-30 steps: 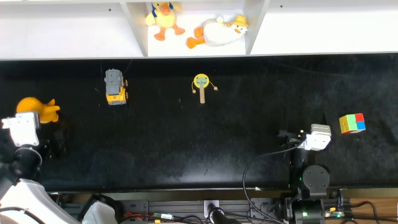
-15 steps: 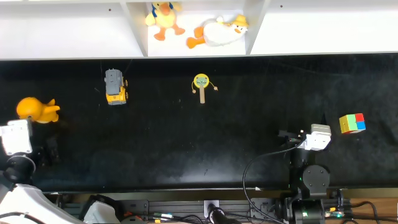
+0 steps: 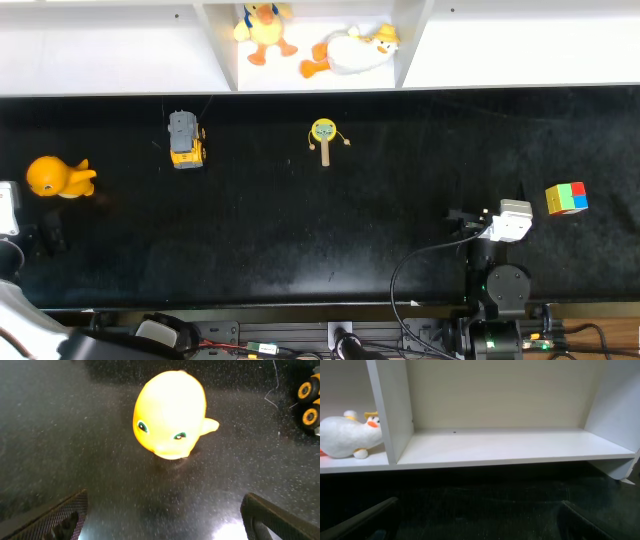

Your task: Store Toys

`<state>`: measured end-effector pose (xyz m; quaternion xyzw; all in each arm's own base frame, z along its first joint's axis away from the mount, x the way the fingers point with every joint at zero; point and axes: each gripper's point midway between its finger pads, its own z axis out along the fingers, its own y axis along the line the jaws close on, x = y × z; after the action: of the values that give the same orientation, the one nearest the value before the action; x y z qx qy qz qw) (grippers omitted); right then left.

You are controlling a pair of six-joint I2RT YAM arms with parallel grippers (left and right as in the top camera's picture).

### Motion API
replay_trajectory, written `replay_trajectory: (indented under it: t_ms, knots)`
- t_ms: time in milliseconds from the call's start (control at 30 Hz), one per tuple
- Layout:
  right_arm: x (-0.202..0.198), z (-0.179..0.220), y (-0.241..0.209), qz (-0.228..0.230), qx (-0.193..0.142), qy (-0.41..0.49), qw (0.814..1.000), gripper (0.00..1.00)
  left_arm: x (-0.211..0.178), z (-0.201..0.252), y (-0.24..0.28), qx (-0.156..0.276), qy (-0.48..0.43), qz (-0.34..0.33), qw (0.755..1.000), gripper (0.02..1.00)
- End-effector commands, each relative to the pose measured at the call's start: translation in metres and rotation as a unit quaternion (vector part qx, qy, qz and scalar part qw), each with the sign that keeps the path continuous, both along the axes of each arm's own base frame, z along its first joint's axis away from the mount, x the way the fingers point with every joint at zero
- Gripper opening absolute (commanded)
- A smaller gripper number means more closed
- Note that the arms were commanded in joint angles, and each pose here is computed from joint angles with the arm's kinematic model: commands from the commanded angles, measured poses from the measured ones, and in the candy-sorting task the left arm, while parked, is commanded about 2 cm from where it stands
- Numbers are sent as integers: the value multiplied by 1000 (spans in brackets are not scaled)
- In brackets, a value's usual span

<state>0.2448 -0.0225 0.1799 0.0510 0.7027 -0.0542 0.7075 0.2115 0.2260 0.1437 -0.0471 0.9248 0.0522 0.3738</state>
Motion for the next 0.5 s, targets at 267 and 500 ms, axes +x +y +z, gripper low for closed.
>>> replay_trajectory:
  t_ms: [267, 500]
  knots:
    - [0, -3, 1, 1, 0, -2, 1000, 996, 40, 4, 3, 18, -38, -90, 995, 993]
    - [0, -3, 1, 1, 0, -2, 1000, 996, 53, 2, 10, 29, -40, -89, 995, 996]
